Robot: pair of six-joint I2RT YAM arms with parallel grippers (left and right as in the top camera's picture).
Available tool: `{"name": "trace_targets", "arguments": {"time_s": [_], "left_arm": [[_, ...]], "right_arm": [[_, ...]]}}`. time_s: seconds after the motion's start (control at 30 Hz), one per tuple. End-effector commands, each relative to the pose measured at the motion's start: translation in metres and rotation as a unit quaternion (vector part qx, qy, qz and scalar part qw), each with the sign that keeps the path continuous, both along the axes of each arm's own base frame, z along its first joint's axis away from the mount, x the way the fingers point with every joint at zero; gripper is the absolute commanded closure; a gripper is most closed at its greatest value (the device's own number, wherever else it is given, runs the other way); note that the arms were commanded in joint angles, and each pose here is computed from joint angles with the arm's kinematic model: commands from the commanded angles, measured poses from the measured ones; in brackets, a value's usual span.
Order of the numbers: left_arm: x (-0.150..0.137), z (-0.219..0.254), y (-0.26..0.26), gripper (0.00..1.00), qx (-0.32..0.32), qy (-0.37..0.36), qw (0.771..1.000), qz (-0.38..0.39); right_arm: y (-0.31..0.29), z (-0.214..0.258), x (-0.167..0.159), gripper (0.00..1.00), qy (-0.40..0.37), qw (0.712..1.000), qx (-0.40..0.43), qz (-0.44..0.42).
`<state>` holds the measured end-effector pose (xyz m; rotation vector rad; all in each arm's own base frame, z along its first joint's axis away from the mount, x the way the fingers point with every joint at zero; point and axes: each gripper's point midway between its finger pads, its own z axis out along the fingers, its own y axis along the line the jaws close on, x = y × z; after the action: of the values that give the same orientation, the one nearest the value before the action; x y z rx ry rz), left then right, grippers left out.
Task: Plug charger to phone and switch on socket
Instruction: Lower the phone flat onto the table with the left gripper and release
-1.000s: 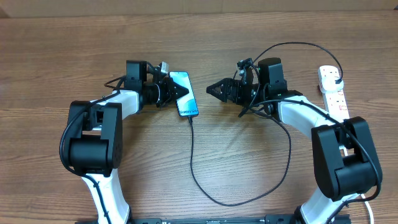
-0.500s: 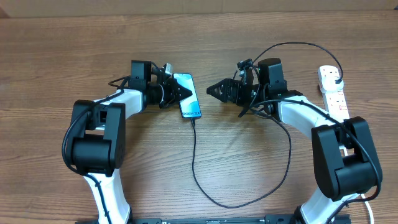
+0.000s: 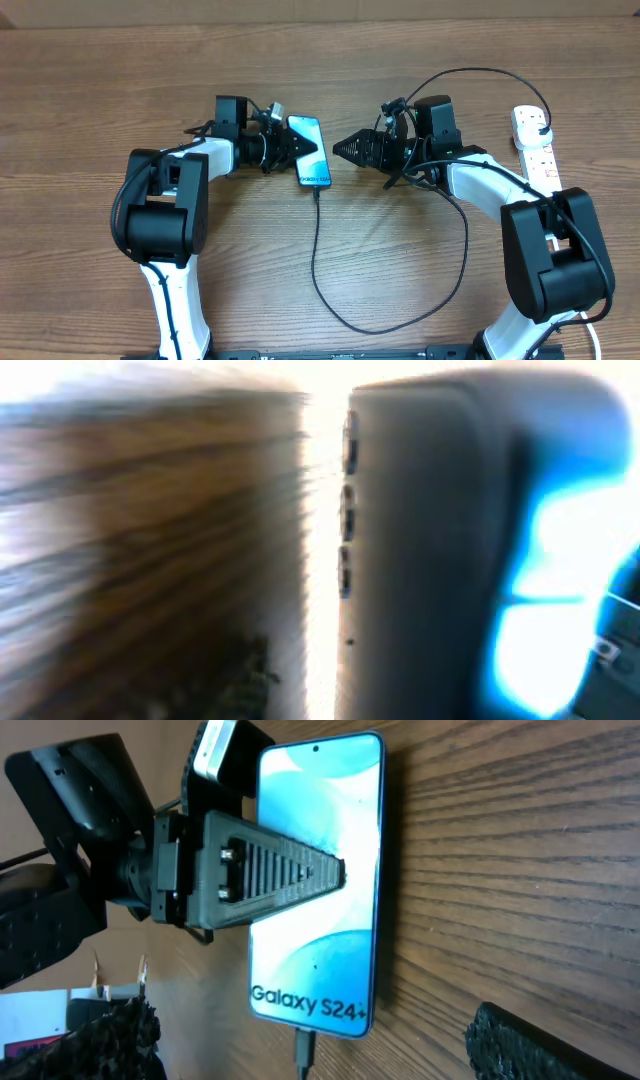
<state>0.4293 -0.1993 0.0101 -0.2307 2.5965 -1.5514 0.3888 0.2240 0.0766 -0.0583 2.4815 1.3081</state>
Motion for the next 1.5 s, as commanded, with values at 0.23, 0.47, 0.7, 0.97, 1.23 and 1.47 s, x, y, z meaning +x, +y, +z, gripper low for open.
{"name": "trace_targets", "arguments": {"time_s": [0.23, 0.47, 0.7, 0.97, 1.23, 1.47], "left_arm": [[-0.005, -0.044, 0.024, 0.53, 0.111, 0.06, 0.991, 0.043], [-0.004, -0.046, 0.026, 0.81, 0.133, 0.064, 0.988, 0.048], [-0.005, -0.047, 0.027, 0.91, 0.133, 0.068, 0.988, 0.048], [-0.004, -0.046, 0.027, 0.67, 0.132, 0.069, 0.988, 0.049], [-0.007, -0.048, 0.039, 0.63, 0.153, 0.101, 0.981, 0.061], [-0.007, -0.044, 0.057, 0.59, 0.219, 0.121, 0.966, 0.059]], "right_arm": [[0.0, 0.015, 0.004, 0.0, -0.02, 1.0, 0.004, 0.002], [0.0, 0.015, 0.004, 0.0, -0.023, 1.0, 0.003, 0.003], [0.0, 0.015, 0.004, 0.0, -0.023, 1.0, 0.003, 0.004], [0.0, 0.015, 0.004, 0.0, -0.027, 1.0, 0.002, 0.006], [0.0, 0.015, 0.003, 0.0, -0.027, 1.0, 0.001, 0.007], [-0.001, 0.014, 0.003, 0.0, -0.025, 1.0, 0.0, 0.007]]}}
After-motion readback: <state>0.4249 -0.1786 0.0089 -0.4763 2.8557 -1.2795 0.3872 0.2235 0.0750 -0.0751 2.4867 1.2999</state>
